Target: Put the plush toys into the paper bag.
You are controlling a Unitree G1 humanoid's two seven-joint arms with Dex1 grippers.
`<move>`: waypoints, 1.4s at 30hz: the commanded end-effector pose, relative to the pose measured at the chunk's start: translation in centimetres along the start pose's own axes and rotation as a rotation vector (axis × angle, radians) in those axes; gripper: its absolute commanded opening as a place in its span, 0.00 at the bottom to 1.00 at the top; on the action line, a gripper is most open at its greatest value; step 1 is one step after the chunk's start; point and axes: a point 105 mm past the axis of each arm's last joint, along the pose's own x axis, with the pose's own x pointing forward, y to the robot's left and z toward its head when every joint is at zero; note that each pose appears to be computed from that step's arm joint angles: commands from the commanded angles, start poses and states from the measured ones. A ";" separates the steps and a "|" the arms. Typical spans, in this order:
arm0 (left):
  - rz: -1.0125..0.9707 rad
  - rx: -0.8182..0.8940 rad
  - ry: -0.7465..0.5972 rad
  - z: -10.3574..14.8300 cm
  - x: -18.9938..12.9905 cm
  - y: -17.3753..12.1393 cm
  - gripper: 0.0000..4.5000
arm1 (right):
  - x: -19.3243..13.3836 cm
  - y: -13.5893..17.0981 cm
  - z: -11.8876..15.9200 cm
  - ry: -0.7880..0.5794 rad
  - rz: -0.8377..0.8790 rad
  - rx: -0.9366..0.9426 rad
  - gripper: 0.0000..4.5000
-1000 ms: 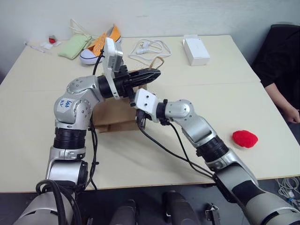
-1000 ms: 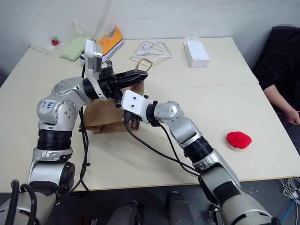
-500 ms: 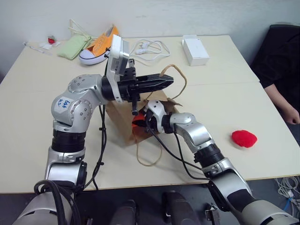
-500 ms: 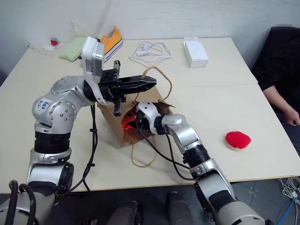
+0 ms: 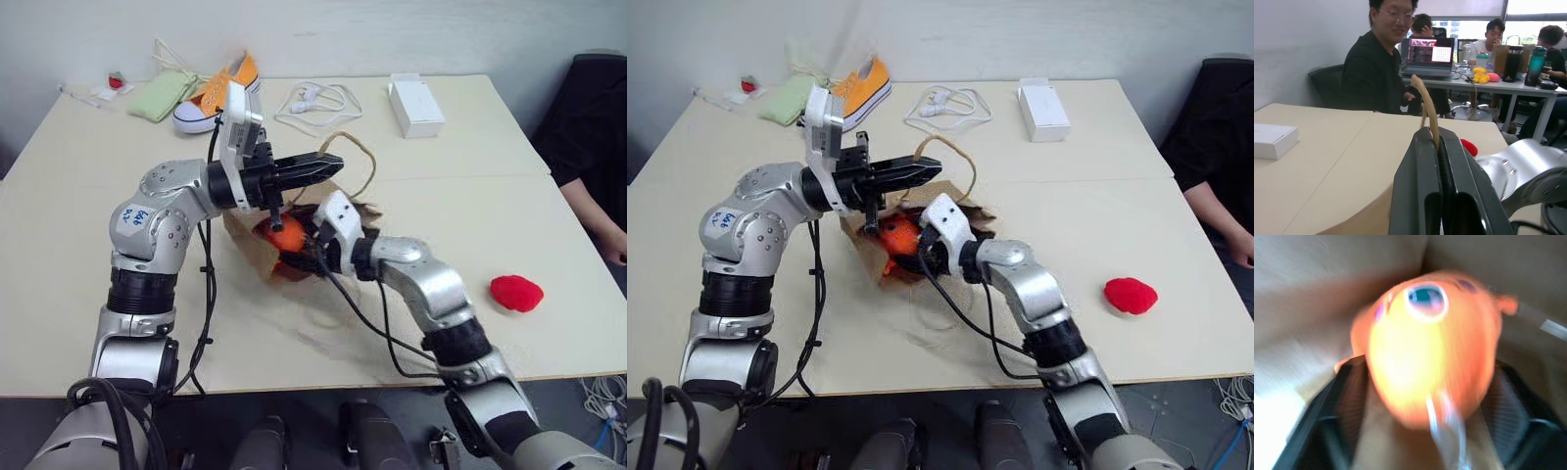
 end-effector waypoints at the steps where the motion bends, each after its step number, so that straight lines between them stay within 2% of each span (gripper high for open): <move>1: -0.002 0.043 -0.027 1.2 -0.1 0.1 0.00 | -4.6 2.1 2.8 -0.094 0.026 0.000 0.99; 3: -0.009 0.041 -0.027 1.2 -0.1 0.0 0.00 | -7.0 2.5 3.0 -0.104 -0.008 0.025 0.99; 7: -0.025 0.038 -0.027 1.5 -0.2 -0.2 0.00 | -14.1 1.6 2.7 -0.112 -0.238 0.096 0.99; 11: -0.042 0.042 -0.029 1.7 -0.2 -0.4 0.00 | -24.5 -2.0 -0.6 0.037 -0.755 0.151 0.99; 14: -0.049 0.049 -0.031 1.8 -0.2 -0.5 0.00 | -30.3 -4.0 -4.2 0.182 -1.090 0.214 0.99; 16: -0.051 0.051 -0.032 1.8 -0.1 -0.5 0.00 | -32.8 -4.6 -6.6 0.255 -1.228 0.261 0.99; 18: -0.053 0.053 -0.035 1.8 0.0 -0.5 0.00 | -33.2 -4.8 -8.4 0.260 -1.248 0.324 0.99; 21: -0.055 0.057 -0.036 1.7 0.1 -0.6 0.00 | -31.6 -4.7 -10.4 0.225 -1.179 0.422 0.99; 30: -0.039 0.073 -0.028 1.6 -0.1 -0.5 0.00 | -30.3 -6.3 -11.2 0.016 -1.206 0.586 0.99; 33: -0.035 0.080 -0.025 1.5 -0.2 -0.5 0.00 | -30.2 -6.7 -11.0 0.000 -1.206 0.576 0.86; 39: -0.026 0.084 -0.021 1.5 -0.3 -0.3 0.00 | -29.3 -7.1 -9.2 -0.059 -1.150 0.517 0.39; 42: -0.021 0.086 -0.021 1.5 -0.3 -0.3 0.00 | -26.3 -6.2 -6.3 -0.096 -0.969 0.408 0.17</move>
